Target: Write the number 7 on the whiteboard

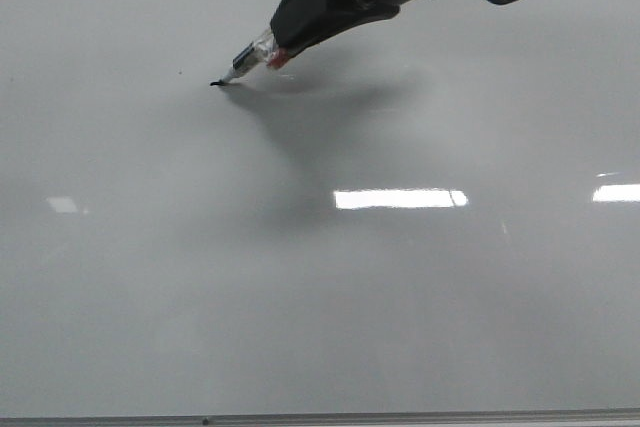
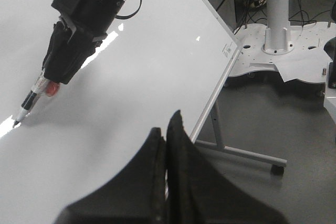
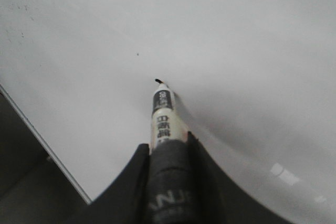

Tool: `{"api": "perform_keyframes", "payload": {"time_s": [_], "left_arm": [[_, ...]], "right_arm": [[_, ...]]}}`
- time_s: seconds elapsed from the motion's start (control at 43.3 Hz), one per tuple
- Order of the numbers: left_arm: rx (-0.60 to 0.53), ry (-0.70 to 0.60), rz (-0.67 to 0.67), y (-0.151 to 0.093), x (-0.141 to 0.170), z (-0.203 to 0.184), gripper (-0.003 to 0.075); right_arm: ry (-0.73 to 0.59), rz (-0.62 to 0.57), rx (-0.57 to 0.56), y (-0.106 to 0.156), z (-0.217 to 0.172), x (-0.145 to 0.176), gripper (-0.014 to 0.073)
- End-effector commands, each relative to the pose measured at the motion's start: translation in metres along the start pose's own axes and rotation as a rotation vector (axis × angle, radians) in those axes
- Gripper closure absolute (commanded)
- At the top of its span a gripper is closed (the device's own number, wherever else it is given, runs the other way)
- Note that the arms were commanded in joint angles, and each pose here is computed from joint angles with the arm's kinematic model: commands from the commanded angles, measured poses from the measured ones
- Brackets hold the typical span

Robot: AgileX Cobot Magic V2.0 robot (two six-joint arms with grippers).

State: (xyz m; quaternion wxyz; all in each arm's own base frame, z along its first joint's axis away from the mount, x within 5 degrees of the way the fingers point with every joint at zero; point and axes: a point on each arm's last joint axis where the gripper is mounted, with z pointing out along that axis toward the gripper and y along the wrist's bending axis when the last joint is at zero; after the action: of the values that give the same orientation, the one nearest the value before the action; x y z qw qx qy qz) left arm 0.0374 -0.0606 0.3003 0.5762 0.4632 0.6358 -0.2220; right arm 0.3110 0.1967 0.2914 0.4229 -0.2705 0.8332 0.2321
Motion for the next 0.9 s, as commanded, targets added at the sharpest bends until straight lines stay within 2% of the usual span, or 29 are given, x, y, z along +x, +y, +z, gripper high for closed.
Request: {"api": "perform_keyframes", "payload": {"time_s": [0.0, 0.185, 0.346, 0.67, 0.785, 0.878], "left_arm": [[-0.027, -0.095, -0.021, 0.004, -0.014, -0.003, 0.0741], [-0.028, -0.095, -0.019, 0.004, -0.014, -0.003, 0.0741], [-0.030, -0.096, -0.017, 0.004, -0.014, -0.003, 0.0741], [-0.030, -0.096, -0.017, 0.004, -0.014, -0.003, 0.0741], [-0.030, -0.096, -0.017, 0.004, -0.014, -0.003, 0.0741], [-0.030, -0.096, -0.017, 0.004, -0.014, -0.003, 0.0741]], "right_arm": [[-0.112, 0.009, 0.071, -0.018, -0.027, -0.023, 0.0664], [-0.119, 0.053, 0.146, -0.041, -0.052, -0.012, 0.0664], [-0.079, 0.072, 0.169, -0.048, -0.056, 0.007, 0.0664], [0.137, 0.079, 0.127, -0.030, -0.004, 0.072, 0.0664], [0.181, 0.069, 0.095, -0.023, 0.007, 0.080, 0.0664], [0.175, -0.044, 0.019, -0.003, -0.004, 0.073, 0.0664]]}}
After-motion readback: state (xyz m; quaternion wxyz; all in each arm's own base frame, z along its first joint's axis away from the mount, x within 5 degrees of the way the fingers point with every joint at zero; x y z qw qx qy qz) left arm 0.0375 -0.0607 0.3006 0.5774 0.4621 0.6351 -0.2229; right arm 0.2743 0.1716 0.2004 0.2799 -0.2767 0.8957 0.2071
